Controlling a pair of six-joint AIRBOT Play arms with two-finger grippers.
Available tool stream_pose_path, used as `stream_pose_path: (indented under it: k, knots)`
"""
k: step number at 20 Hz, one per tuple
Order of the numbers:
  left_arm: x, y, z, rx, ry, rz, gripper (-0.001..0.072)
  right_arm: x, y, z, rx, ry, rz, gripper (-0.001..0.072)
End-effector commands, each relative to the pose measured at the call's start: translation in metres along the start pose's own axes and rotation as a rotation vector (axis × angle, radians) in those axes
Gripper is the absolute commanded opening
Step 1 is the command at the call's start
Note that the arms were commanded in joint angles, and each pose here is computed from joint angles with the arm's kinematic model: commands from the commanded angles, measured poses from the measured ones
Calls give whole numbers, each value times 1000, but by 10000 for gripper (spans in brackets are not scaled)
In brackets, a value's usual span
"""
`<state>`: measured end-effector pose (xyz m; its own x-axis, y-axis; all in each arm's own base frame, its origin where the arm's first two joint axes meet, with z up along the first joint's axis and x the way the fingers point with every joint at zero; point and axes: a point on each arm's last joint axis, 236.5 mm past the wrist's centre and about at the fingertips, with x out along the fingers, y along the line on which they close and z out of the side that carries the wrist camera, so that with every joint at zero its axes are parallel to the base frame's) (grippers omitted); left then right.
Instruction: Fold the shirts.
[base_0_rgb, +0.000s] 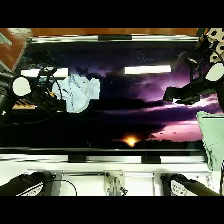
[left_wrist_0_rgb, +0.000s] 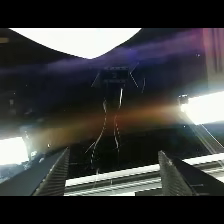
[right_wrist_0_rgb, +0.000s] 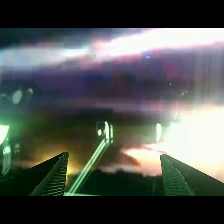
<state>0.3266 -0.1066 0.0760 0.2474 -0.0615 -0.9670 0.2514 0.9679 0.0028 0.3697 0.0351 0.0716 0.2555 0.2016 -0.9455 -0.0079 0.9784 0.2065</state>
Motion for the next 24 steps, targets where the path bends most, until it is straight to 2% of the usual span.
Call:
stream_pose_path:
  k: [1,6,11,14,15,16,17,18,21,24]
  knots:
    - [0,0,0,0,0,0,648,0,3,8,2,-35,12,689]
    - [1,-1,8,-8,-33,-3,648,0,3,1,-8,-5,11,689]
    - [-13,-13,80,-79,-343,-71,649,-1,3,-14,-38,59,14,689]
    - [-20,-25,97,-97,-417,-128,645,0,3,-12,-38,50,13,689]
    - [-20,-23,105,-96,-444,-123,599,0,3,-11,-38,46,14,689]
    - [-14,-16,109,-102,-442,-106,604,0,4,-10,-38,44,16,690]
    - [-1,-7,111,-121,-401,-90,677,0,4,-10,-38,41,15,689]
    - [16,4,109,-142,-337,-74,720,0,4,-9,-38,39,16,689]
    - [72,38,104,-194,-144,-33,720,0,4,-7,-37,31,17,689]
    - [118,55,110,-228,-56,-20,720,0,9,-9,-28,37,37,689]
